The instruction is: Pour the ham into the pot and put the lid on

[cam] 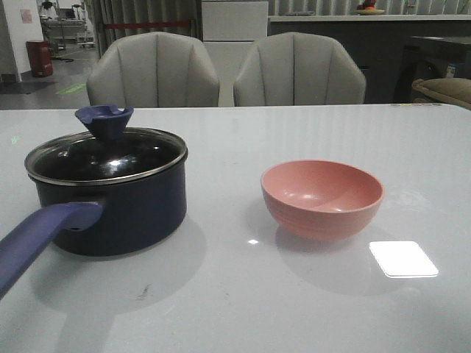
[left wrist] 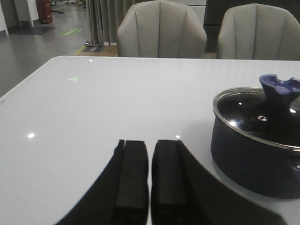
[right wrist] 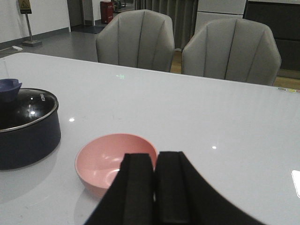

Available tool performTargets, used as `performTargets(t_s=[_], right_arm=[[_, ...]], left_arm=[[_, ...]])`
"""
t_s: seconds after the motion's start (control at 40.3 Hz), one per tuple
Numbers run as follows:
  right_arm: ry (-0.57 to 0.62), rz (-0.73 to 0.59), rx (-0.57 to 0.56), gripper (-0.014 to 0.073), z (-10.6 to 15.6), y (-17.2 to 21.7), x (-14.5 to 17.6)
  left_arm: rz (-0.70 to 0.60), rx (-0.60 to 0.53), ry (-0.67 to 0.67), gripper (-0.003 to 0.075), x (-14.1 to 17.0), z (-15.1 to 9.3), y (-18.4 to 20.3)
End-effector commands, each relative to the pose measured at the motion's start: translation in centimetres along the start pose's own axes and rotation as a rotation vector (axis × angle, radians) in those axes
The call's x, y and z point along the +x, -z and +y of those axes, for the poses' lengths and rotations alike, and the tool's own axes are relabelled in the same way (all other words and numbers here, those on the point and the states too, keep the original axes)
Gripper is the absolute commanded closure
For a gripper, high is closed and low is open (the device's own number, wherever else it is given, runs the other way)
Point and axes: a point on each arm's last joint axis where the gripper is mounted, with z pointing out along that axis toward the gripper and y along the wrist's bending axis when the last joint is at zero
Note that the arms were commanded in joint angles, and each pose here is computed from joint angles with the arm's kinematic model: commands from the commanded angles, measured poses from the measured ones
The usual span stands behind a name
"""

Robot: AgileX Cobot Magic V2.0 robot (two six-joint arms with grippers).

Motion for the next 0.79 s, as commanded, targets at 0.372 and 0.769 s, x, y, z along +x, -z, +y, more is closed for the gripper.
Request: performTargets(t_s=[0.372, 0.769], right_arm=[[0.003, -0.096, 0.026, 0.0453, -0.22, 0.06, -1.57], [0.003, -0.096, 0.026, 0.0453, -0.22, 0.06, -1.57]], left_arm=[[-0.160, 0.044, 0.000, 0.0607, -0.92, -0.21, 0.15], [-0.151, 0.155, -0.001, 0.0607, -0.86, -0.82, 0.18]])
